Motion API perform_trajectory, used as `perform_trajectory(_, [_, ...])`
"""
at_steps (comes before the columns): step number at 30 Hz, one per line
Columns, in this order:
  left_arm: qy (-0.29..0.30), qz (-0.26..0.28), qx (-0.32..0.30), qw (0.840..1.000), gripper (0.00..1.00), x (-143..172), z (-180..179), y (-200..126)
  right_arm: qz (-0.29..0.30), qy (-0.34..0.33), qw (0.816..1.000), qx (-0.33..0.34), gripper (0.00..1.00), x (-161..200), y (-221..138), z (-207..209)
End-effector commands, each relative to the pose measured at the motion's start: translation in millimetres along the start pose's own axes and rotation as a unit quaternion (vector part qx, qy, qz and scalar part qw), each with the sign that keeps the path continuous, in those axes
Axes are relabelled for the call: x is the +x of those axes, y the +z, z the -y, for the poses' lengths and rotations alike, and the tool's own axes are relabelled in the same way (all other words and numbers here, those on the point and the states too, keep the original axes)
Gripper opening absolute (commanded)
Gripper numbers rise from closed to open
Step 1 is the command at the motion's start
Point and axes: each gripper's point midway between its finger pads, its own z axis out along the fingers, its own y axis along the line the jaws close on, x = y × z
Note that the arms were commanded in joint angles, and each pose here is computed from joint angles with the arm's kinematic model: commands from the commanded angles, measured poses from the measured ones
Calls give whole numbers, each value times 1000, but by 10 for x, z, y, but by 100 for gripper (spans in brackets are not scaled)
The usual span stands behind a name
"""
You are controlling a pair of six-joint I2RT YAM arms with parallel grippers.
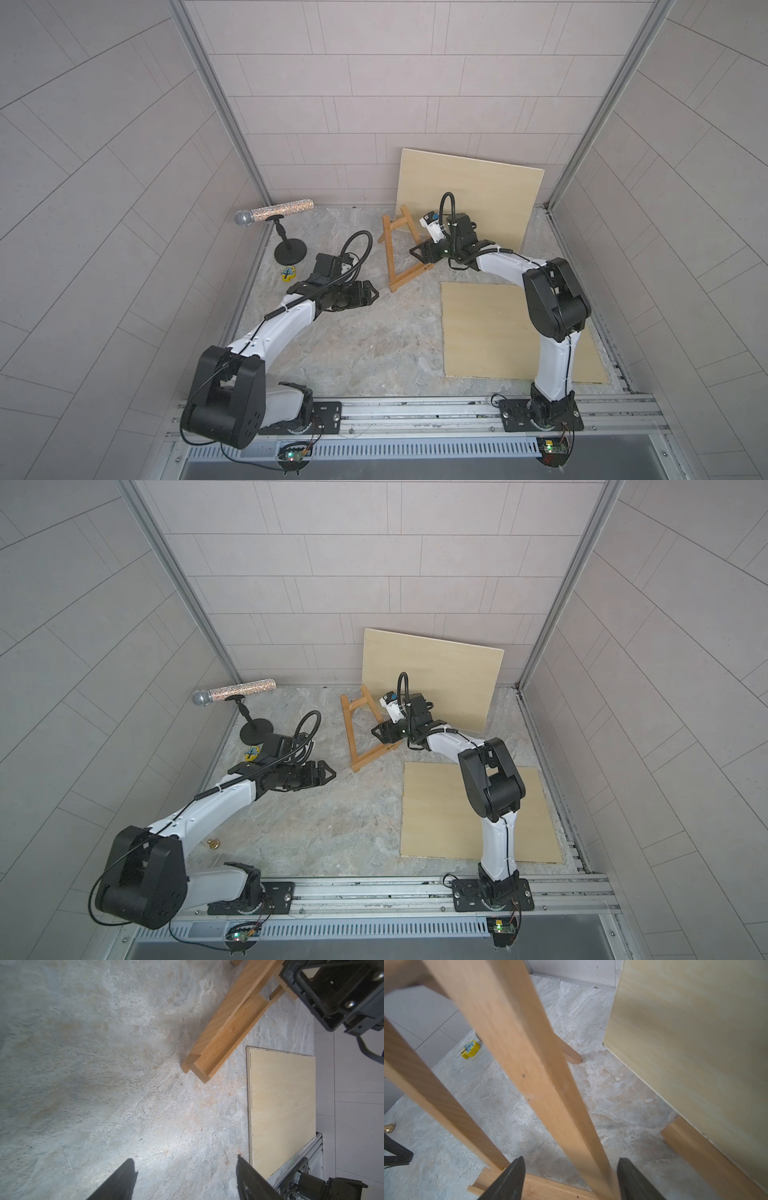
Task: Disassemble the easel
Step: Pick up the easel at the center of the board.
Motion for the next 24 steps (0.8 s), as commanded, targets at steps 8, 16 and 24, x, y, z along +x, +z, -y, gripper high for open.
perform_trajectory(8, [-1, 9, 13, 1000, 80, -28, -104, -141, 12, -47, 999, -11, 49, -69, 156, -154])
perform_trajectory(16, [-8, 18, 17, 1000, 80, -103, -153, -193, 9, -84, 996, 3, 27, -80, 186, -257])
perform_trajectory(24, [-12, 34, 14, 999, 81, -218, -155, -259, 16, -117, 993, 19, 9, -160, 99, -414])
